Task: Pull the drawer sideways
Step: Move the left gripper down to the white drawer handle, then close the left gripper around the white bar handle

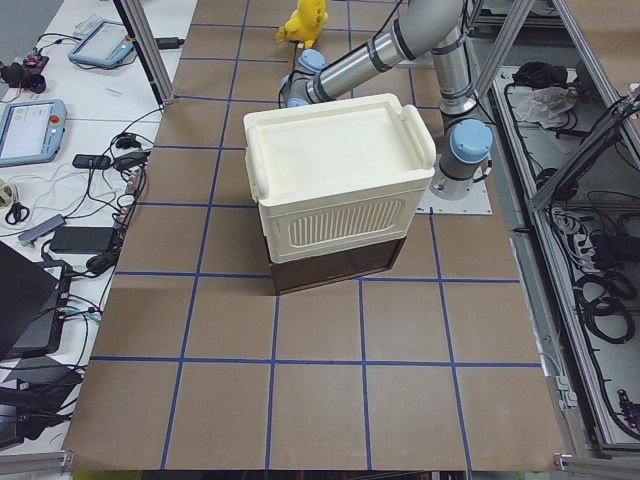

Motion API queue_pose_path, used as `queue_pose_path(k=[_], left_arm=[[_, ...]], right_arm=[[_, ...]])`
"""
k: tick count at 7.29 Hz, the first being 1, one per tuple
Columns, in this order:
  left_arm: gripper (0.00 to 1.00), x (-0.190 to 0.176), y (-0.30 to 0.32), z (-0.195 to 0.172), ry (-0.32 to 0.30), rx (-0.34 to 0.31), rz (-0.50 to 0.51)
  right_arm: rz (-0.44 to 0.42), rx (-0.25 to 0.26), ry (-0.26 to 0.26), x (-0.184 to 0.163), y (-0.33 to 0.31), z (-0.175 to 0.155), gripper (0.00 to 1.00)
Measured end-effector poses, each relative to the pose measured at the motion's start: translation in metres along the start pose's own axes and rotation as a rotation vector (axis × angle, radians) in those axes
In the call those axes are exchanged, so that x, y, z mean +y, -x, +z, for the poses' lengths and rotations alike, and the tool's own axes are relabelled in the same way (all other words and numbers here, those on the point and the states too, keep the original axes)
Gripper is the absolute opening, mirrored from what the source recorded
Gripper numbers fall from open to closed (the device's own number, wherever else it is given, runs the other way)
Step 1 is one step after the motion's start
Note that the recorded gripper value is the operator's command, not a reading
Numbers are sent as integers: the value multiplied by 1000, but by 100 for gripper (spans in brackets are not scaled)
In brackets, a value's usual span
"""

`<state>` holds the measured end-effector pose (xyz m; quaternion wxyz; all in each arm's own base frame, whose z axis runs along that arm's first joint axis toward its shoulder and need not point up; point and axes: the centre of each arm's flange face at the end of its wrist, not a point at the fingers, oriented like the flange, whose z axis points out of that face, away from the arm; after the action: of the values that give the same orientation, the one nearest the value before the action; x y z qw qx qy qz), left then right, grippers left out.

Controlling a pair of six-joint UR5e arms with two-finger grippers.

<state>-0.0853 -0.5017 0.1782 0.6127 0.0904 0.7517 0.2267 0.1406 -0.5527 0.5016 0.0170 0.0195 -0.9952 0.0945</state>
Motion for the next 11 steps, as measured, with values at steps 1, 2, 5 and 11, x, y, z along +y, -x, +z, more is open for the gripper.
queue_pose_path(k=[1,2,5,11], left_arm=[[80,-2,2,5,0,-8,-6],[70,-2,2,8,1,-12,-8],[37,-3,1,10,2,-15,-16],[24,-5,0,7,-2,-15,-56]], right_arm=[[0,0,0,0,0,0,100],[0,0,0,0,0,0,100],[0,0,0,0,0,0,100],[0,0,0,0,0,0,100]])
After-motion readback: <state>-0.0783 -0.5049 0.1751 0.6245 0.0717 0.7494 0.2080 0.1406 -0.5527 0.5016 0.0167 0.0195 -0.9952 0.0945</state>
